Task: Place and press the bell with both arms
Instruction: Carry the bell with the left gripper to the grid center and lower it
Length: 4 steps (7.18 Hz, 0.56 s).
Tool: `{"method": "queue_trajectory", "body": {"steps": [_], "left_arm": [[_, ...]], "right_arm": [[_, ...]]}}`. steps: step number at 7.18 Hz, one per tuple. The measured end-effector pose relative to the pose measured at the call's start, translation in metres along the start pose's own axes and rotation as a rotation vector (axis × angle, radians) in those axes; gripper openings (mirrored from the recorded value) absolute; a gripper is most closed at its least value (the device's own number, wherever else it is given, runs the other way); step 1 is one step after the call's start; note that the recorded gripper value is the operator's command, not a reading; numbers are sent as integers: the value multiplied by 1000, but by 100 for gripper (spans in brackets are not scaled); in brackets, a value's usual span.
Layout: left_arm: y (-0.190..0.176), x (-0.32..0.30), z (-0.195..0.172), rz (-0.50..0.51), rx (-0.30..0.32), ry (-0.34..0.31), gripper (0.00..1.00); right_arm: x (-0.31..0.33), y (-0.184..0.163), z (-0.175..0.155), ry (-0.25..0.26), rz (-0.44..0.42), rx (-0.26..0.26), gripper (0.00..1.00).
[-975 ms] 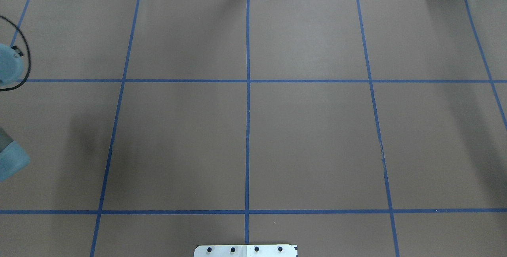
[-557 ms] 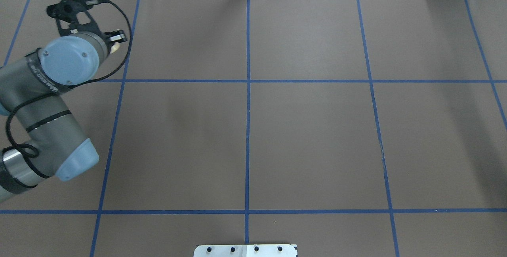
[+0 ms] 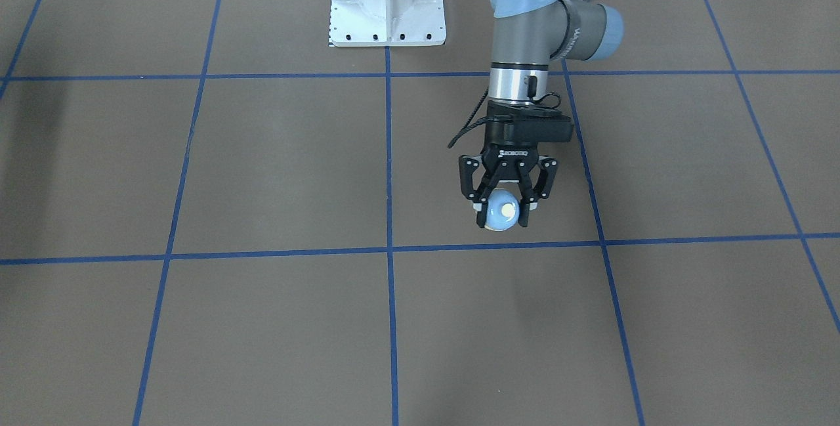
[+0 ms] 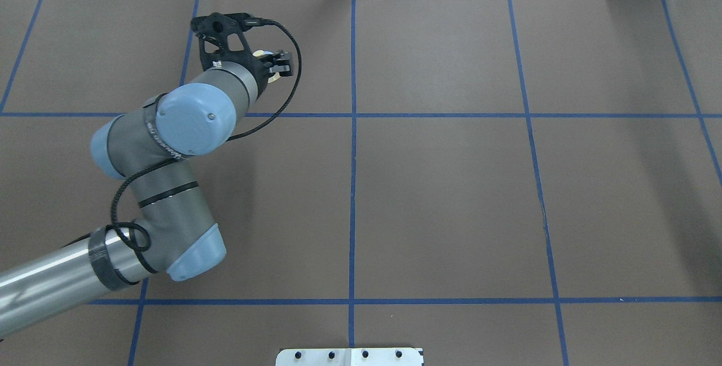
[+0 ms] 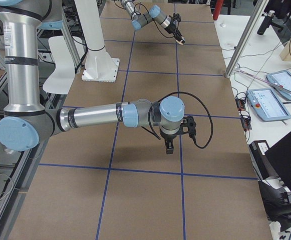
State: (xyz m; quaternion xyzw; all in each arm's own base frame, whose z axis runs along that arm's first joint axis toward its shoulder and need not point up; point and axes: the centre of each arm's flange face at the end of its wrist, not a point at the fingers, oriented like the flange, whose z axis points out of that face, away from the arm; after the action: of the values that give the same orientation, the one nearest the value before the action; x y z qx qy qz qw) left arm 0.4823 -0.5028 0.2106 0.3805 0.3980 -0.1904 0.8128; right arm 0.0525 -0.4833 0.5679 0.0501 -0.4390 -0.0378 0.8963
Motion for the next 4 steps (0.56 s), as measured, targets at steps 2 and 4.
{"method": "queue_trajectory", "body": {"steps": [2, 4], "left_arm": [[46, 52, 26, 25, 37, 17, 0], [87, 81, 57, 42, 56, 18, 0]], "right_arm": [[0, 0, 2, 0, -1, -5, 100], [0, 0, 6, -1, -1, -12, 100]]}}
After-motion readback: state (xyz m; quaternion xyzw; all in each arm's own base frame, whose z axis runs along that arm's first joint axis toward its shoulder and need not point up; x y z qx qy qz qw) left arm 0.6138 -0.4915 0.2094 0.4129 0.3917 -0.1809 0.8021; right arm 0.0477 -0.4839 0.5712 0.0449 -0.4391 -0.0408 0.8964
